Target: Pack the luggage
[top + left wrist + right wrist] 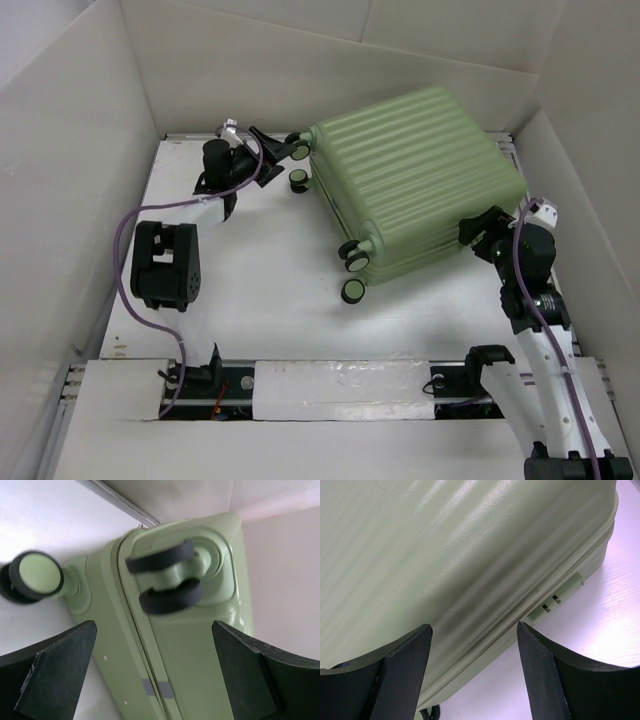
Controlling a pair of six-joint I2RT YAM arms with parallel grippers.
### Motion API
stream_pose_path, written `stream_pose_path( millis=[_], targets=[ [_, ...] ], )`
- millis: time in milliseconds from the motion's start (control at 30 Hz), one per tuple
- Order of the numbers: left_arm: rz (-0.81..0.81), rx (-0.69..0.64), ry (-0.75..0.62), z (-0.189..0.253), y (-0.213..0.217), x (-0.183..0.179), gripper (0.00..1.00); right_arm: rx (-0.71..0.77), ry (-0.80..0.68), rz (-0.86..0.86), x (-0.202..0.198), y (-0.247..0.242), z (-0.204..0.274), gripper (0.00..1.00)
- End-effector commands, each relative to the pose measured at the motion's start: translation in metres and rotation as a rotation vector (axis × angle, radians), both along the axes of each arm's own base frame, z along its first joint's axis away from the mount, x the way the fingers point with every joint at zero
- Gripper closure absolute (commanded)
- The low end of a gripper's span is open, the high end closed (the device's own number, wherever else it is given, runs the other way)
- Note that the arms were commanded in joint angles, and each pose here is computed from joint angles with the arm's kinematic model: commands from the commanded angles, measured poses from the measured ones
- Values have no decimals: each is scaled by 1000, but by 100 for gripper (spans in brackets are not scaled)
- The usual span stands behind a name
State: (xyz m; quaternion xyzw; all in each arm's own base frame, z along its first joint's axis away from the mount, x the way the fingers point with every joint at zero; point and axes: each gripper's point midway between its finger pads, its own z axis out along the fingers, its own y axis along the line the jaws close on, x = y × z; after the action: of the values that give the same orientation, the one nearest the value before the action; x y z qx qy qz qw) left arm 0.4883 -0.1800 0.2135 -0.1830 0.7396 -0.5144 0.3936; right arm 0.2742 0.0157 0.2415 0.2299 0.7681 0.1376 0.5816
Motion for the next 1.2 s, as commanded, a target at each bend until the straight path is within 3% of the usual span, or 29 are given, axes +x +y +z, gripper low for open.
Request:
stream_pose_path(
  millis=[0,67,133,167,267,400,667,767,833,867,933,1000,1100,1167],
  targets=[
    [-57,5,-143,39,-4,19,0,-3,-56,7,4,0,15,25],
    [-84,-30,-186,51,-9,26,0,1,-52,66,6,10,14,25],
    [-99,-111,-145,44,-13,32,0,3,-43,114,6,18,11,25],
    [-110,-145,-199,57,-15,36,0,-6,-34,116,6,17,7,25],
    [-137,-232,-168,48,-21,48,0,-16,-38,81,0,11,-1,24],
    [-161,-245,-195,57,-34,64,0,-16,-59,46,-1,5,2,22],
    [-214,-295,-259,66,-49,73,0,13,-61,155,-3,25,1,27],
    [-239,-351,-275,66,-50,68,6,0,-50,96,-1,13,-4,25],
    [-256,-390,-264,64,-54,62,13,10,-40,39,0,5,-9,25],
    [-262,-399,-281,64,-54,58,24,7,-40,27,3,3,-9,25],
    [-278,-413,-291,68,-54,50,34,13,-38,3,8,0,-10,25],
    [-292,-426,-294,67,-53,41,55,9,-16,-42,11,-8,-16,25],
    [-302,-429,-288,63,-53,34,74,10,-36,-108,14,-18,-8,24],
    [-292,-441,-303,70,-42,30,95,4,-50,-133,14,-23,-1,24]
  ],
)
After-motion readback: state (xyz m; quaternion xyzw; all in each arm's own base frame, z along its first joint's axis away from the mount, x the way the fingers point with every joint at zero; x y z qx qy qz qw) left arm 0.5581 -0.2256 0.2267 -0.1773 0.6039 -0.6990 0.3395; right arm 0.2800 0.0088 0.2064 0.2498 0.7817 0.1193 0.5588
